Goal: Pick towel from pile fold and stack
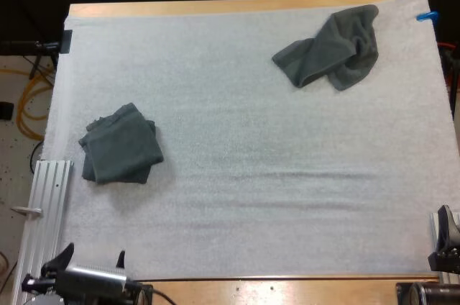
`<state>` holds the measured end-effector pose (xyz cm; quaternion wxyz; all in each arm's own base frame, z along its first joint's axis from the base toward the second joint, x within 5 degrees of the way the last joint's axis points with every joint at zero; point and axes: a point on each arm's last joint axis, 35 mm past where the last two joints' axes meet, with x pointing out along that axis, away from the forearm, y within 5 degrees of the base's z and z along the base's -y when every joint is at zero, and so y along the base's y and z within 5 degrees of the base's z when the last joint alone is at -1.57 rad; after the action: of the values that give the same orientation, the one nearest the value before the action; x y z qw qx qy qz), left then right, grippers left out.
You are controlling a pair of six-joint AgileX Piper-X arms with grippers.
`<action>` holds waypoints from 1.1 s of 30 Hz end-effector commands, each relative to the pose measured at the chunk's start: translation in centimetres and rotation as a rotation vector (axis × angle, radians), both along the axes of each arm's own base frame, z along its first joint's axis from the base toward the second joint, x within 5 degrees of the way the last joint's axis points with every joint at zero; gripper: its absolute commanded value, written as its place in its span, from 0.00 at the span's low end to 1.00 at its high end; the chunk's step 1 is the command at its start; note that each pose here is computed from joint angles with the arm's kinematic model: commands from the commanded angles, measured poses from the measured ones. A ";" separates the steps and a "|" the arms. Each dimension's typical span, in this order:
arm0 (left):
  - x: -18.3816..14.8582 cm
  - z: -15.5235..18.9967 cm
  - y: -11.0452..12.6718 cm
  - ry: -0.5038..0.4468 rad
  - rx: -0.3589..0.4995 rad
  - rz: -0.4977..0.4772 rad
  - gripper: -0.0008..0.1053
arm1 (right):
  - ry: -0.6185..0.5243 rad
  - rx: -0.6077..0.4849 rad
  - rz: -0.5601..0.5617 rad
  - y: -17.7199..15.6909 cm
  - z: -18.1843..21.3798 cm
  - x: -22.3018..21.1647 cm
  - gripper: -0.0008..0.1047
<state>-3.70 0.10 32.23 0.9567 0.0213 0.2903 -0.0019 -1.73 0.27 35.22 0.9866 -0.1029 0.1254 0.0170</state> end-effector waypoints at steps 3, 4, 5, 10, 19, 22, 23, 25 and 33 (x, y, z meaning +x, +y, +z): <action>1.8 0.4 0.0 -0.087 -0.011 0.019 0.70 | -0.012 0.002 0.011 0.0 -0.1 0.9 0.75; 2.1 0.4 0.0 -0.117 -0.017 0.021 0.70 | -0.013 0.003 0.014 0.0 -0.2 1.1 0.75; 2.8 0.5 0.0 -0.156 -0.038 0.029 0.70 | -0.015 0.003 0.016 0.0 -0.4 1.4 0.75; 4.7 -0.1 -0.2 -0.237 -0.132 0.027 0.70 | 0.010 0.005 0.017 -0.1 -1.6 2.4 0.75; 6.5 -3.1 -0.4 -0.159 -0.155 -0.008 0.70 | 0.141 0.012 0.017 -0.1 -5.5 4.4 0.75; 6.5 -3.1 -0.4 -0.159 -0.155 -0.008 0.70 | 0.153 0.024 0.013 -0.2 -6.2 4.8 0.75; 6.5 -3.1 -0.4 -0.159 -0.155 -0.008 0.70 | 0.152 0.027 0.012 -0.2 -6.2 4.9 0.75; 6.5 -3.1 -0.4 -0.159 -0.155 -0.008 0.70 | 0.152 0.027 0.012 -0.2 -6.2 4.9 0.75; 6.5 -3.1 -0.4 -0.159 -0.155 -0.008 0.70 | 0.152 0.032 0.001 -0.2 -6.2 4.9 0.75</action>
<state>2.59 -0.25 28.95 0.9757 -0.0438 0.2130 -0.0275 2.89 0.08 28.84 0.9754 -0.0847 0.2017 0.0266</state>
